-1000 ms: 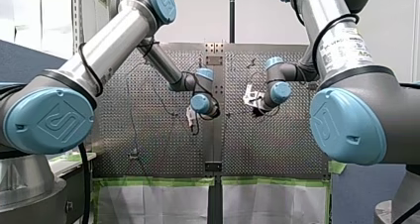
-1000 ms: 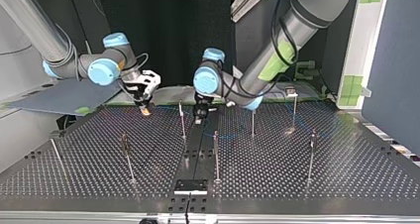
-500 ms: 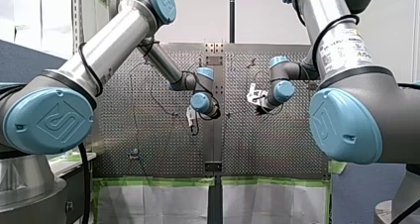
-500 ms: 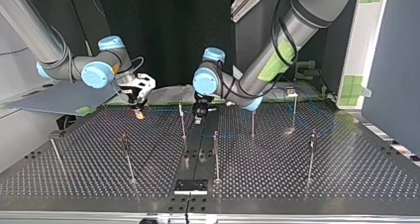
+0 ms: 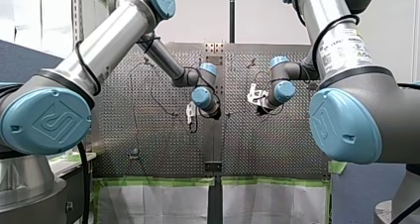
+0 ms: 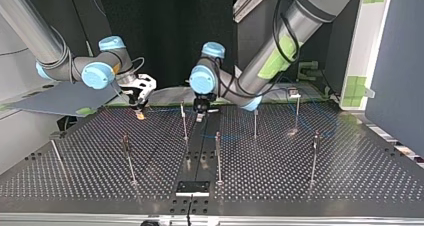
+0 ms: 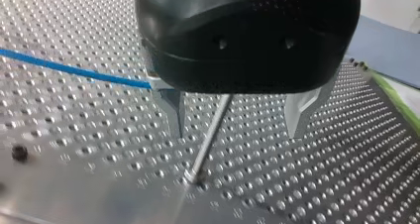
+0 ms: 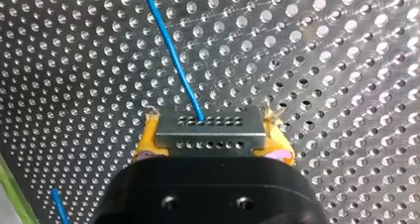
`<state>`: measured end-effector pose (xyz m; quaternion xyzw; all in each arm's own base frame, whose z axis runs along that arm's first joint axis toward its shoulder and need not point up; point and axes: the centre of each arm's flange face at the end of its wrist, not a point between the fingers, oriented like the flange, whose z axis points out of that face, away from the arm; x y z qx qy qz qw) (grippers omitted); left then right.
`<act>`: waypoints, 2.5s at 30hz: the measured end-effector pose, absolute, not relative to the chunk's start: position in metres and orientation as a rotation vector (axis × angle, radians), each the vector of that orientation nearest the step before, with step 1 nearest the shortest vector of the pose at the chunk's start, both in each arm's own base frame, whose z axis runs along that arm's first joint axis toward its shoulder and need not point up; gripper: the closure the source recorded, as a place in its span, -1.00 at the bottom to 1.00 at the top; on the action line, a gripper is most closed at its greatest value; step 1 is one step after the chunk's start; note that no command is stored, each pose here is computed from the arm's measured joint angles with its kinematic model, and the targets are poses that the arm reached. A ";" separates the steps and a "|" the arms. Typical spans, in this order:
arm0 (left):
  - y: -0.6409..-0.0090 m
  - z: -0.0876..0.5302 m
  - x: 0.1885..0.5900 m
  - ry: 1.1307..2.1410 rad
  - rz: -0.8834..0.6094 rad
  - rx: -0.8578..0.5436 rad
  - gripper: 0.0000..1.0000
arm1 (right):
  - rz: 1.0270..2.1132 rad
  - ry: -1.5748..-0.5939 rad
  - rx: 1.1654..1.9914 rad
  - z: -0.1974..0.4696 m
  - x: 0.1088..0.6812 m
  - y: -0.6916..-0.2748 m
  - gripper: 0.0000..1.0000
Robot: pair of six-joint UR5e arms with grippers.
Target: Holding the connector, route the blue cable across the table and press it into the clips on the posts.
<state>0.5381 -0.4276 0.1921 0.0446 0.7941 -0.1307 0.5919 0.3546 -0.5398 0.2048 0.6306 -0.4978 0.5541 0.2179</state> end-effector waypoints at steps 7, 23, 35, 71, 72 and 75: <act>-0.438 0.206 0.510 1.869 -0.293 0.145 -1.00 | 1.517 -1.397 1.744 0.201 0.348 -0.540 1.00; -0.485 0.198 0.443 1.853 -0.339 0.182 -1.00 | 1.473 -1.445 1.731 0.199 0.326 -0.549 1.00; -0.525 0.212 0.420 1.753 -0.370 0.118 -1.00 | 1.461 -1.460 1.721 0.198 0.317 -0.553 1.00; -0.578 0.180 0.484 1.738 -0.328 -0.007 -1.00 | 1.453 -1.468 1.713 0.201 0.310 -0.556 1.00; -0.578 0.178 0.486 1.738 -0.330 -0.005 -1.00 | 1.453 -1.468 1.713 0.201 0.310 -0.556 1.00; -0.581 0.169 0.491 1.745 -0.338 0.004 -1.00 | 1.454 -1.466 1.714 0.202 0.310 -0.555 1.00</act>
